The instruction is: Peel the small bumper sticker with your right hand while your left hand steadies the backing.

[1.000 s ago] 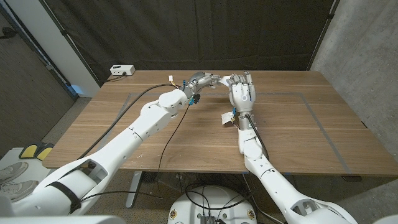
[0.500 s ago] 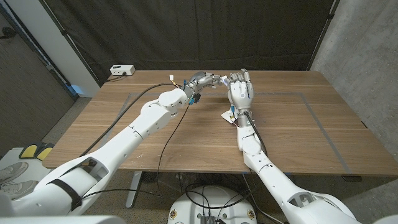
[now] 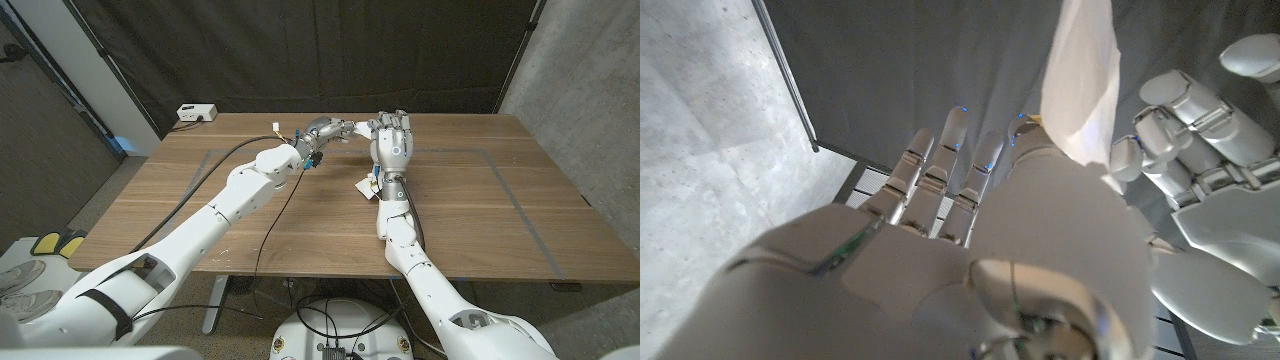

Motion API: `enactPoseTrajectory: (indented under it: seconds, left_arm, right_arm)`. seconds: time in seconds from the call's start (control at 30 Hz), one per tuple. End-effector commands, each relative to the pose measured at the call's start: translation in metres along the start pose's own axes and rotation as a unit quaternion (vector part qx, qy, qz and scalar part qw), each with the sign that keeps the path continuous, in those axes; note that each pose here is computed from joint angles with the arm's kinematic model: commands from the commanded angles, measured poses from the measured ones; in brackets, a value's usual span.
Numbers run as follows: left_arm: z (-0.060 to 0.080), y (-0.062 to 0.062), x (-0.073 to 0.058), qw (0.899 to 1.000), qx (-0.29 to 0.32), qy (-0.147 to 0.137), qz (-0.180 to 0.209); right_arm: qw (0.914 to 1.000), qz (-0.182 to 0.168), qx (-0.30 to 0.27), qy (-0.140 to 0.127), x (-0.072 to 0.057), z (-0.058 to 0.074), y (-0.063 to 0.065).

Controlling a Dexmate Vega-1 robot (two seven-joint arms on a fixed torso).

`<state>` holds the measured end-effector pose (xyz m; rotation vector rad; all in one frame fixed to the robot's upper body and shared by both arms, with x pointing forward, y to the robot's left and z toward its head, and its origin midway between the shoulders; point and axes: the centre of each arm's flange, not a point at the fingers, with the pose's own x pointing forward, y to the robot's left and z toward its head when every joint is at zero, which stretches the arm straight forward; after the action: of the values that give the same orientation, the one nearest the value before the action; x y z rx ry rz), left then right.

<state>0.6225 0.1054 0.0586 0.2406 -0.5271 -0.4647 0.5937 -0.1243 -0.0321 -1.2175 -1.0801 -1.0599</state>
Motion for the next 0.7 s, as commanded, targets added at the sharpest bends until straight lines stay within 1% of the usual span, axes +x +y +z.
enactPoseTrajectory:
  seconds: [0.03, 0.17, 0.23, 0.3, 0.33, 0.4, 0.43, 0.47, 0.5, 0.57, 0.6, 0.63, 0.67, 0.7]
  left_arm:
    - [-0.002, -0.001, -0.014, 1.000, 0.006, -0.010, 0.015]
    - [-0.002, -0.002, -0.018, 1.000, 0.015, -0.014, 0.017]
    - [-0.001, -0.001, -0.019, 1.000, 0.014, -0.019, 0.017]
    - [-0.001, -0.001, -0.020, 0.999, 0.014, -0.023, 0.022]
    - [0.000, 0.000, -0.020, 0.999, 0.016, -0.024, 0.024]
    - [0.000, 0.000, -0.020, 0.999, 0.025, -0.026, 0.029]
    - [0.000, 0.000, -0.020, 0.999, 0.026, -0.027, 0.029]
    - [-0.001, 0.000, -0.020, 0.999, 0.025, -0.028, 0.028]
    - [-0.001, -0.001, -0.019, 0.999, 0.027, -0.028, 0.028]
    - [-0.003, -0.002, -0.017, 0.999, 0.028, -0.027, 0.026]
    - [-0.004, -0.002, -0.016, 0.999, 0.027, -0.026, 0.025]
    - [-0.004, -0.002, -0.015, 0.999, 0.027, -0.025, 0.025]
    - [-0.005, -0.002, -0.014, 0.999, 0.026, -0.025, 0.024]
    - [-0.005, -0.002, -0.013, 0.999, 0.026, -0.025, 0.024]
  right_arm:
    - [0.9973, -0.002, 0.035, 0.064, -0.001, -0.009, -0.007]
    - [0.9960, -0.005, 0.044, 0.078, -0.002, -0.011, -0.010]
    - [0.9958, -0.006, 0.052, 0.076, -0.003, -0.012, -0.011]
    - [0.9954, -0.007, 0.052, 0.079, -0.005, -0.011, -0.013]
    - [0.9940, -0.009, 0.069, 0.085, -0.006, -0.011, -0.015]
    - [0.9885, -0.016, 0.106, 0.107, -0.006, -0.011, -0.019]
    - [0.9830, -0.022, 0.133, 0.125, -0.006, -0.011, -0.022]
    - [0.9752, -0.031, 0.167, 0.142, -0.006, -0.013, -0.024]
    - [0.9654, -0.044, 0.204, 0.156, -0.006, -0.015, -0.028]
    - [0.9467, -0.068, 0.269, 0.164, -0.006, -0.022, -0.032]
    - [0.9398, -0.074, 0.291, 0.164, -0.007, -0.024, -0.034]
    - [0.9348, -0.076, 0.308, 0.160, -0.007, -0.026, -0.035]
    - [0.9282, -0.058, 0.332, 0.158, -0.007, -0.028, -0.037]
    - [0.9237, -0.040, 0.348, 0.156, -0.007, -0.028, -0.039]
